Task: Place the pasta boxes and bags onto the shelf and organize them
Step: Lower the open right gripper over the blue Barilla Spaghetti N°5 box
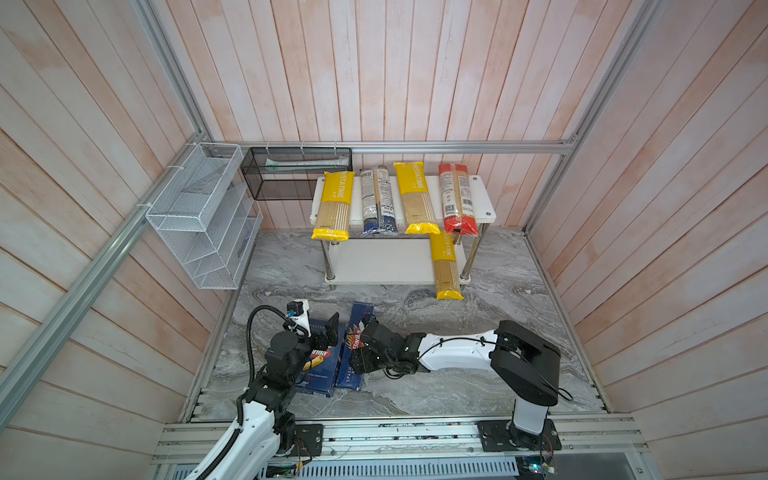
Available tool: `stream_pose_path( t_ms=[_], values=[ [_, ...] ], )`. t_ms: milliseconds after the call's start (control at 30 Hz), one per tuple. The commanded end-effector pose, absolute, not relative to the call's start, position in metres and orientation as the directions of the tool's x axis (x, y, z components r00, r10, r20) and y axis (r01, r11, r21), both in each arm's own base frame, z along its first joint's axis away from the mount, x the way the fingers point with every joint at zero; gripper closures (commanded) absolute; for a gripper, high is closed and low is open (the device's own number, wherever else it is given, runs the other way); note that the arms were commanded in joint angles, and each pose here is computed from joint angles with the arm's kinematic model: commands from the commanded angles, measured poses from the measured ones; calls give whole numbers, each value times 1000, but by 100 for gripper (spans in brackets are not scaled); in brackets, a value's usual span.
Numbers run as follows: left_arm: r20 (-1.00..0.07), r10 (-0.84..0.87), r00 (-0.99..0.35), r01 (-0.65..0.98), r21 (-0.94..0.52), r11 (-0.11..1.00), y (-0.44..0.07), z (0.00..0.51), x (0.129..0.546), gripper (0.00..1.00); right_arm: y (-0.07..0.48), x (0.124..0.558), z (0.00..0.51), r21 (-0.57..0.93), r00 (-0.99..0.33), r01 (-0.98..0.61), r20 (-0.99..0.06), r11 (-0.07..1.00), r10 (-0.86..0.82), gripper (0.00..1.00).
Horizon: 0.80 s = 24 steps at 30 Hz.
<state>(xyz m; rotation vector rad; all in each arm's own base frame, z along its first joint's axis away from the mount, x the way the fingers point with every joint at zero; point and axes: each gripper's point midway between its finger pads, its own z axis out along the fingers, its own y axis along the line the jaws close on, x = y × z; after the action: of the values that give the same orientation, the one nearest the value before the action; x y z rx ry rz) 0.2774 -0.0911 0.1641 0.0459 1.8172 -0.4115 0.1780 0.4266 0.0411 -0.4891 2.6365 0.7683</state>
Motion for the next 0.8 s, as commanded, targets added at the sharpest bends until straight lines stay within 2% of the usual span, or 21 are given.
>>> stream_pose_path(
  t_ms=[0, 767],
  values=[
    [-949, -184, -257, 244, -247, 938, -90, 180, 281, 0, 420, 175, 26, 379, -889, -400, -381, 834, -253, 18],
    [-950, -183, -253, 249, -247, 936, -91, 181, 280, 0, 351, 171, -6, 112, -913, -343, -272, 933, -303, 17]
  ],
)
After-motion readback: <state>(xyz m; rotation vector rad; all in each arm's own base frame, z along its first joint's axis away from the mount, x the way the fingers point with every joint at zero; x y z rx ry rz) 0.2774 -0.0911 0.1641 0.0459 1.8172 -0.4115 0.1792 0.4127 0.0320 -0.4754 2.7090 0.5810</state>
